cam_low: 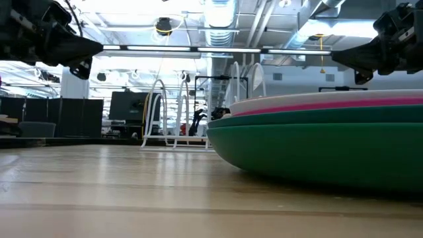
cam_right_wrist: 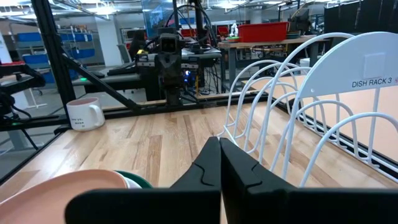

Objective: Sort dishes

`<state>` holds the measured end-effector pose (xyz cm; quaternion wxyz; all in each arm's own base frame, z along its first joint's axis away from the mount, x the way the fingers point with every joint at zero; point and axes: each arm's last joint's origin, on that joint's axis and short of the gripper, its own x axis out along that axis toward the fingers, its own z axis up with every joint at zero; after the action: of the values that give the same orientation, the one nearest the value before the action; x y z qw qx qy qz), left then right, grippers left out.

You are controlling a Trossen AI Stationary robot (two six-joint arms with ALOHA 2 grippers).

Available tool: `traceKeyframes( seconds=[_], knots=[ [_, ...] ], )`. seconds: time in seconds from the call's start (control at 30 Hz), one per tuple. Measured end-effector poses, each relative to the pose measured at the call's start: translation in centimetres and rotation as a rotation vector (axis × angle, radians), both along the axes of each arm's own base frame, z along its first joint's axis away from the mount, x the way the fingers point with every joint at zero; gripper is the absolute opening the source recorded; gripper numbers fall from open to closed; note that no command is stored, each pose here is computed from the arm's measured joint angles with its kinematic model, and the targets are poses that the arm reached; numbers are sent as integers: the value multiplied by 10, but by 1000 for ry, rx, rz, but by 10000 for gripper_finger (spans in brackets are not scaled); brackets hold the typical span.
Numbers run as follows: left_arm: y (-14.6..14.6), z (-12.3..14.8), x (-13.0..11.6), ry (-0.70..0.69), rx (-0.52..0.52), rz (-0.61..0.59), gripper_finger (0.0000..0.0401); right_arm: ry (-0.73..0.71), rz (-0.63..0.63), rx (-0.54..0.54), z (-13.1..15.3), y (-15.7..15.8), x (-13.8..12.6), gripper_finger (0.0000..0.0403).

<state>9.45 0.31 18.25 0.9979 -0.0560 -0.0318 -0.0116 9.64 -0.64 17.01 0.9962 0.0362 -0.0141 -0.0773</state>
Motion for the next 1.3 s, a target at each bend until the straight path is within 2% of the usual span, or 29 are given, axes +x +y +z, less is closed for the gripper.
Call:
traceKeyframes(
  seconds=[0.07, 0.2, 0.4, 0.5, 0.67, 0.8, 0.87, 0.93, 1.0, 1.17, 1.3],
  knots=[
    [0, 12, -2, -71, 3, -8, 0, 0, 0, 0, 0, 0, 0, 0],
    [-1, 60, -13, -209, 7, 5, 0, 0, 0, 0, 0, 0, 0, 0],
    [-1, 156, -28, -234, 27, 26, 0, 1, 0, 0, 0, 0, 0, 0],
    [-1, 207, -30, -218, 73, 40, 0, 0, 0, 0, 0, 0, 0, 0],
    [-1, 292, -32, -271, 165, 64, 0, 0, 2, 0, 0, 0, 0, 0],
    [-1, 335, -23, -259, 202, 56, 0, 0, -2, 0, 0, 0, 0, 0],
    [-3, 337, -10, -179, 216, -40, 0, 0, -2, 0, 0, 0, 0, 0],
    [-5, 327, 6, -77, 218, -143, 0, 0, -2, 0, 0, 0, 0, 0],
    [-7, 311, 26, 11, 199, -182, 0, 0, -2, 0, 0, 0, 0, 0],
    [-14, 258, 78, 102, 167, -126, 0, 0, -3, 0, 0, 0, 0, 0],
    [-23, 224, 100, 79, 141, -152, 0, 0, -1, 3, 0, 0, 0, 0]
  ],
)
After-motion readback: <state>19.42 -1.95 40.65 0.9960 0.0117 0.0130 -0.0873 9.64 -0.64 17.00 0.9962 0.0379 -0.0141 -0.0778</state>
